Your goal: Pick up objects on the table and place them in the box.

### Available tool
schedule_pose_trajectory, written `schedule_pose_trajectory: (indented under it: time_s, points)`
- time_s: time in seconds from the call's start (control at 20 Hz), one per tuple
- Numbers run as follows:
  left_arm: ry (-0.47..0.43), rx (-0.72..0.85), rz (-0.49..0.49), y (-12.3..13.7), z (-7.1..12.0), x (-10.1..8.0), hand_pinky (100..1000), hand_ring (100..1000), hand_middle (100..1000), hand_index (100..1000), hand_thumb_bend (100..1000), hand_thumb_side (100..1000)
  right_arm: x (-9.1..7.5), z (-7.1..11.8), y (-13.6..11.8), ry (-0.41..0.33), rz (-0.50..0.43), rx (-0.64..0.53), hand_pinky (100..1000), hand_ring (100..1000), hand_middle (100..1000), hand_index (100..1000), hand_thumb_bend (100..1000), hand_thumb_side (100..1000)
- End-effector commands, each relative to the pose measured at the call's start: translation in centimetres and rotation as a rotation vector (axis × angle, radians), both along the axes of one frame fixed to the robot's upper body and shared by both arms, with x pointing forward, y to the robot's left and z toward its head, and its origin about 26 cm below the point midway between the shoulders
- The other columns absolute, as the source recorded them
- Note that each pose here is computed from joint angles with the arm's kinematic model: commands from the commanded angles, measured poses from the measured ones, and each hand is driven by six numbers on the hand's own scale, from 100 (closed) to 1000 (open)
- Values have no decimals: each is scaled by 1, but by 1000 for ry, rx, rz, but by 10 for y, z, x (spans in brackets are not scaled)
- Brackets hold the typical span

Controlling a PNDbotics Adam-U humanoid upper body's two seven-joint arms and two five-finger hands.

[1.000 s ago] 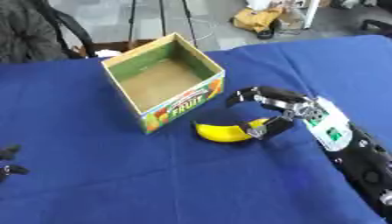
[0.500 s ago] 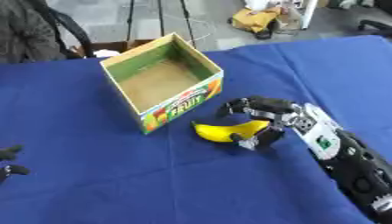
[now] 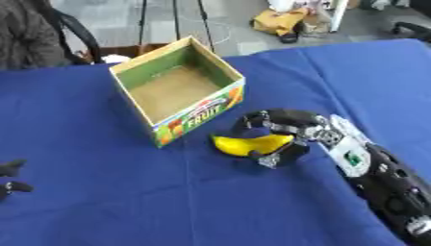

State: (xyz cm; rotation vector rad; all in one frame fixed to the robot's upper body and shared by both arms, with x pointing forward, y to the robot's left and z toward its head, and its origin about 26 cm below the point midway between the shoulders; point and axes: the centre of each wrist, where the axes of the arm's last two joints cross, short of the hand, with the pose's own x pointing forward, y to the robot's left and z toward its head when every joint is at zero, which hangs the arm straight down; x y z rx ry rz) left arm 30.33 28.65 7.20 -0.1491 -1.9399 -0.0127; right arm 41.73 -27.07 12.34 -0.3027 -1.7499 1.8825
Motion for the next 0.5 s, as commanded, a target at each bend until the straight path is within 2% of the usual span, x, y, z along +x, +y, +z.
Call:
schedule_pose_trajectory:
  time_s: [0.05,0.15,0.5]
  points:
    - [-17,15,-3,1,6,0,488,761,484,551,255,1000,2,9,-5,-28,244,-281,847,828,839,877,100,370]
    - [-17,15,-3,1,6,0,489,761,484,551,256,1000,2,7,-8,-35,223,-304,849,829,840,879,100,386]
    - [-17,15,-3,1,5,0,489,762,484,551,255,1000,5,-1,-16,-68,163,-338,832,815,819,864,100,346]
